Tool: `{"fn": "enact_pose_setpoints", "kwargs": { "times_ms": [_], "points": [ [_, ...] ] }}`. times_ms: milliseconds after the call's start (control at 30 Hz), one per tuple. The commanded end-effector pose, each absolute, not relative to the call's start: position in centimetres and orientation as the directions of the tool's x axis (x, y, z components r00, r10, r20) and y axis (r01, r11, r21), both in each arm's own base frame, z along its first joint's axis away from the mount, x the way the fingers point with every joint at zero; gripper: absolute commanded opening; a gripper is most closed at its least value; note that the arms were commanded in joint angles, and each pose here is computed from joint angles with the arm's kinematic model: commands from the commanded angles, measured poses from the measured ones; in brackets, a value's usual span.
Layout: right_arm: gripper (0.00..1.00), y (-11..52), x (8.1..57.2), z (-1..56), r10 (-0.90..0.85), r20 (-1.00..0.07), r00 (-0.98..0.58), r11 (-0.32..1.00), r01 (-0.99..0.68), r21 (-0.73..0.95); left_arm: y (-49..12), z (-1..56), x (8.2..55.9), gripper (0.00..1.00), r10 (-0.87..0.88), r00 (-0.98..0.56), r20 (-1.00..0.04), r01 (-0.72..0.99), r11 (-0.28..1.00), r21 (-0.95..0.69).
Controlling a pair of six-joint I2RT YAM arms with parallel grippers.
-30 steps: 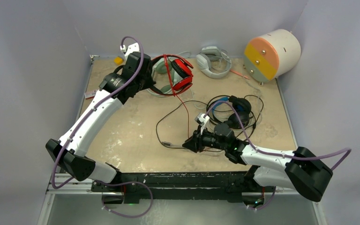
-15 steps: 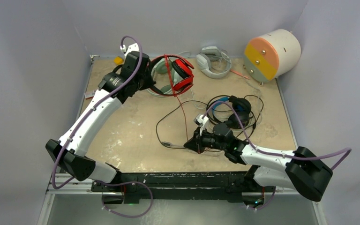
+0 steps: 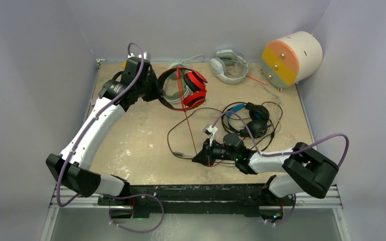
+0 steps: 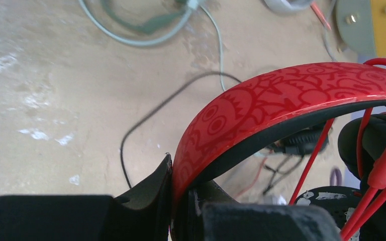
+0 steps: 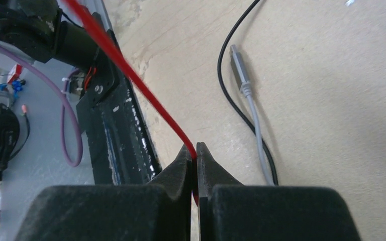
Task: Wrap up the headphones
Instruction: Wrap the headphones cable around the headphones.
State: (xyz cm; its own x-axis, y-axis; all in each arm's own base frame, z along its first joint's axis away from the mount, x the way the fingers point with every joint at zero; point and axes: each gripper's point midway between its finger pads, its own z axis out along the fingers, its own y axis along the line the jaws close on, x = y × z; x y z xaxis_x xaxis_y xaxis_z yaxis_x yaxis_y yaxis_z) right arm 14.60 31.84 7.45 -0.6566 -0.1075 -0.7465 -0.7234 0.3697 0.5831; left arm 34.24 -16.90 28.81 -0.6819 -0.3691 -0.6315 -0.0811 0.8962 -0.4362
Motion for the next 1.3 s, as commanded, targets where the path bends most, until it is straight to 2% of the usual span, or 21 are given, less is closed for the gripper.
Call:
{"fn": "enact_pose_setpoints", "kwargs": {
  "times_ms": [0,100,200,300,433,633,767,1033,1267],
  "points": [
    [0.0,32.0,13.4,7.4,-0.148,-0.694,-0.705,0.321,-0.698,0.64,-20.8,35.5,31.3,0.0,-0.355,-0.665,-0.657,0.224,0.744,-0.629],
    [0.0,31.5,14.4,8.4,-0.141,-0.687,-0.713,0.318,-0.69,0.65,-22.1,35.6,28.3,0.0,-0.259,-0.722,-0.642,0.332,0.685,-0.648],
    [0.0,30.2,16.1,9.9,-0.095,-0.663,-0.743,0.298,-0.656,0.693,-21.6,35.0,25.6,0.0,-0.202,-0.743,-0.638,0.368,0.672,-0.642],
    [0.0,29.0,17.6,11.1,-0.061,-0.639,-0.767,0.289,-0.627,0.724,-20.6,34.1,23.5,0.0,-0.159,-0.726,-0.669,0.411,0.679,-0.608],
    [0.0,28.6,19.2,12.5,-0.072,-0.584,-0.809,0.301,-0.576,0.76,-20.7,32.6,20.6,0.0,-0.084,-0.69,-0.719,0.528,0.621,-0.579],
    [0.0,27.7,20.7,16.0,-0.073,-0.544,-0.836,0.338,-0.534,0.775,-18.7,28.7,19.9,0.0,-0.012,-0.602,-0.798,0.559,0.707,-0.432],
    [0.0,26.4,21.8,17.9,-0.042,-0.546,-0.837,0.363,-0.522,0.772,-19.9,26.9,19.5,0.0,0.05,-0.572,-0.819,0.609,0.695,-0.383],
    [0.0,25.0,23.0,22.8,-0.007,-0.564,-0.826,0.304,-0.539,0.786,-19.0,23.7,22.2,0.0,0.331,-0.454,-0.827,0.575,0.818,0.012],
    [0.0,24.8,20.4,24.8,-0.044,-0.567,-0.823,0.211,-0.562,0.8,-17.0,25.3,23.5,0.0,0.473,-0.276,-0.837,0.555,0.789,0.262]
  ]
}}
